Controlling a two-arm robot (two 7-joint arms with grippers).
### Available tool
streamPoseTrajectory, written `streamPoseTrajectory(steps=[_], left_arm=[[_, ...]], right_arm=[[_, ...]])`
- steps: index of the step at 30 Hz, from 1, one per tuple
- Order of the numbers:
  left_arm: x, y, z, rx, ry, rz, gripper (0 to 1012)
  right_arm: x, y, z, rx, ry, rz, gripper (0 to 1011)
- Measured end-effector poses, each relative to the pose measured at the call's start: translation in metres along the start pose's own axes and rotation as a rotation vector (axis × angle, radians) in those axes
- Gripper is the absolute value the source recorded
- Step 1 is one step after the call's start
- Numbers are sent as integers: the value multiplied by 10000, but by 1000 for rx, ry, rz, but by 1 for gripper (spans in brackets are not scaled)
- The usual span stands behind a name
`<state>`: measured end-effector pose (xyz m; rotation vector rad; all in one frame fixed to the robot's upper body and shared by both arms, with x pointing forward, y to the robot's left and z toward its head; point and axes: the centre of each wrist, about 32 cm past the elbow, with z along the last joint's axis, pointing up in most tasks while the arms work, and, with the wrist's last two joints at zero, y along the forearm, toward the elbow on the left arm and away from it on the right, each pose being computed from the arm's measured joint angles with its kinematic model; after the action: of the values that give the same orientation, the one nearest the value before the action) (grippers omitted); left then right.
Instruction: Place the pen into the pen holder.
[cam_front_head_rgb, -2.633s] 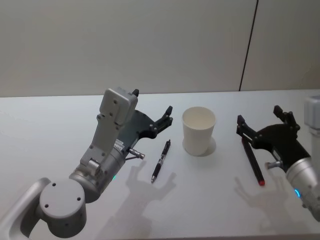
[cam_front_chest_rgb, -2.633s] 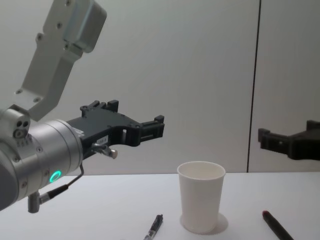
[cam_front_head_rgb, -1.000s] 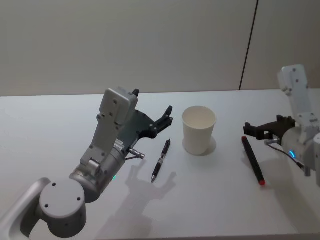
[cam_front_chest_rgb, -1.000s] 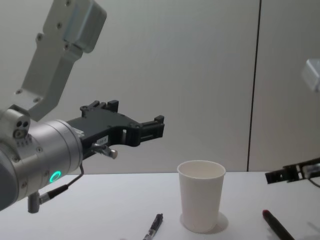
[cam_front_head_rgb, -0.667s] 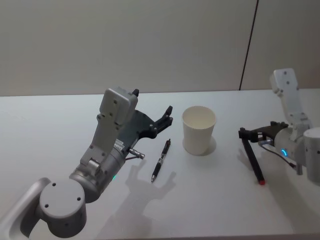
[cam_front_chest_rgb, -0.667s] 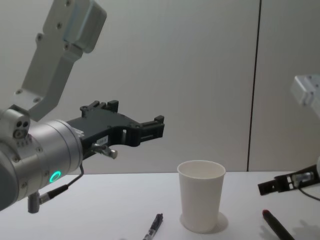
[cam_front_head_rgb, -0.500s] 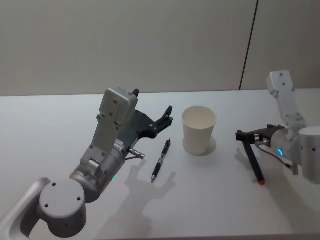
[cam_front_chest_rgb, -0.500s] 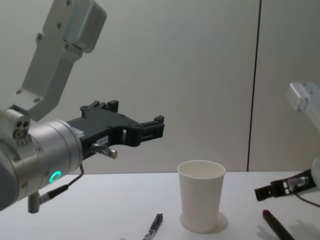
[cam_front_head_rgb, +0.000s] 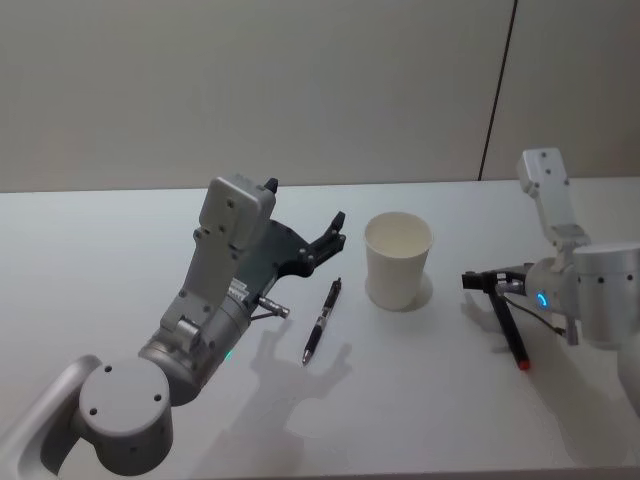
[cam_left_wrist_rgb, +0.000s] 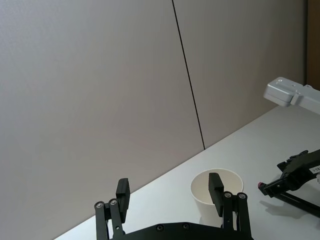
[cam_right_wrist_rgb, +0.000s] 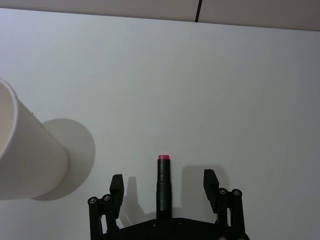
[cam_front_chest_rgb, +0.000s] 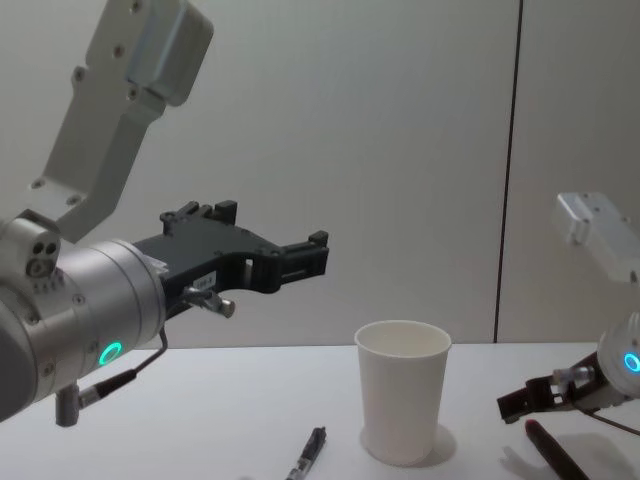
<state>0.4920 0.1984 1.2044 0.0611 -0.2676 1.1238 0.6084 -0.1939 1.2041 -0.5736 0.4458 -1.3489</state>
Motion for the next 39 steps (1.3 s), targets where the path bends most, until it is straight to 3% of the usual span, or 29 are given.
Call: streamPoseTrajectory(steps=[15,34,39], left_arm=[[0,0,0,0,0,0,1000],[0,0,0,0,0,0,1000],[0,0,0,0,0,0,1000]], right_arm=[[-17,128,77,-44,3,-4,1001],[-6,250,79,-54,-1,2,1000],[-4,272,66,-56,-2,2,917]])
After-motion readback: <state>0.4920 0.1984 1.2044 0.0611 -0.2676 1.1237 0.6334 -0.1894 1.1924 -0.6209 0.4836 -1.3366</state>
